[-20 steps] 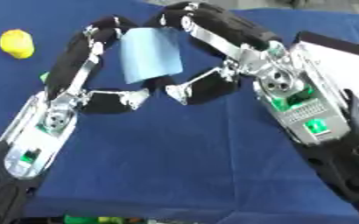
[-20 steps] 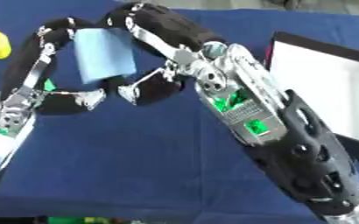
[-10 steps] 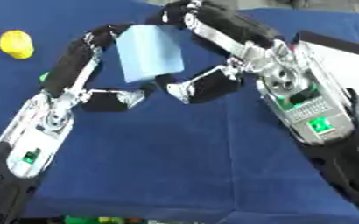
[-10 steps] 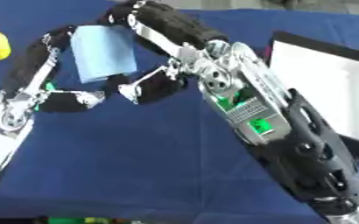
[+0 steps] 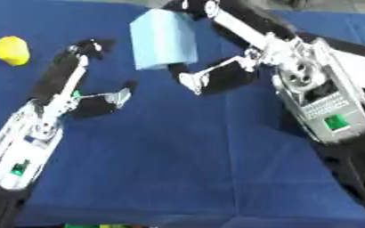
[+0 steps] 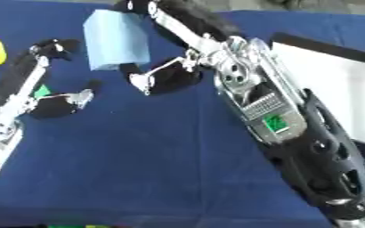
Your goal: Pick up the objects with one hand, pass them to the other hand, and then place them into the box on the other side of the table.
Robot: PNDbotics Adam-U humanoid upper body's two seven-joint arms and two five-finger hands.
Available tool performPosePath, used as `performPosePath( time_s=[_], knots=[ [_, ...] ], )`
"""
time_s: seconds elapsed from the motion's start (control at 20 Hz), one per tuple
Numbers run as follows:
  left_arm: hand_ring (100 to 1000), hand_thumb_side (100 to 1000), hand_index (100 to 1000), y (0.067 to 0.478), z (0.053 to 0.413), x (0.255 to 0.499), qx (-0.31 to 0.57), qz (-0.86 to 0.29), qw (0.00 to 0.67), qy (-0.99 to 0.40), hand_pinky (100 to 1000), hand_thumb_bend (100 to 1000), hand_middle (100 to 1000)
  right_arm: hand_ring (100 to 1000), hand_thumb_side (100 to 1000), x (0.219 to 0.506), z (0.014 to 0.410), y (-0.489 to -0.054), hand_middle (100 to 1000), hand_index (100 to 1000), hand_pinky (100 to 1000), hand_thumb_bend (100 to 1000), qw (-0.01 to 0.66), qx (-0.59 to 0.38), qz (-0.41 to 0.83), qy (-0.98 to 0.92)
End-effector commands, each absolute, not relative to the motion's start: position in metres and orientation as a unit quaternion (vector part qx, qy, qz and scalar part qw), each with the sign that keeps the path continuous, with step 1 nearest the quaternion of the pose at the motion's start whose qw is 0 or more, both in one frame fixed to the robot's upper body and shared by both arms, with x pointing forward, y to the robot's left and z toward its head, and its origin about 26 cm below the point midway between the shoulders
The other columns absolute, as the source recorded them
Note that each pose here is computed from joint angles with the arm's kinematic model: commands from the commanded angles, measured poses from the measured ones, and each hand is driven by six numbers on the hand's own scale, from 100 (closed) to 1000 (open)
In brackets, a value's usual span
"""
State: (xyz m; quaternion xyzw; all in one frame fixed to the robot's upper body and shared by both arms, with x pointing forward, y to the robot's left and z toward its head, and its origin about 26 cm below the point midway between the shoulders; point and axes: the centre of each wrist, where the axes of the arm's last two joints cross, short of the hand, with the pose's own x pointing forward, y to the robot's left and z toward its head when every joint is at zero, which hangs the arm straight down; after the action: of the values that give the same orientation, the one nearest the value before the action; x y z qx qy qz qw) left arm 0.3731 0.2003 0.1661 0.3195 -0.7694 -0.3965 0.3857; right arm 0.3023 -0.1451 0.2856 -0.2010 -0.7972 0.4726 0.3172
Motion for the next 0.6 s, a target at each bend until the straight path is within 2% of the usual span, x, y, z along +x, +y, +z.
performPosePath(
  time_s=[0.05,0.25,0.6],
  knots=[
    [694,558,866,0.233,0.179,0.371,0.360,-0.354,0.400,-0.765,800,282,710,856,100,0.303,0.296,-0.174,602,606,864,100,0.336,-0.232,0.431,-0.805],
    [709,559,838,0.265,0.186,0.360,0.400,-0.301,0.419,-0.757,801,283,709,862,100,0.307,0.290,-0.215,604,610,865,100,0.395,-0.273,0.384,-0.789],
    [697,545,827,0.291,0.205,0.343,0.433,-0.216,0.411,-0.773,800,282,710,860,100,0.303,0.285,-0.269,602,608,862,100,0.462,-0.353,0.320,-0.748]
  ],
)
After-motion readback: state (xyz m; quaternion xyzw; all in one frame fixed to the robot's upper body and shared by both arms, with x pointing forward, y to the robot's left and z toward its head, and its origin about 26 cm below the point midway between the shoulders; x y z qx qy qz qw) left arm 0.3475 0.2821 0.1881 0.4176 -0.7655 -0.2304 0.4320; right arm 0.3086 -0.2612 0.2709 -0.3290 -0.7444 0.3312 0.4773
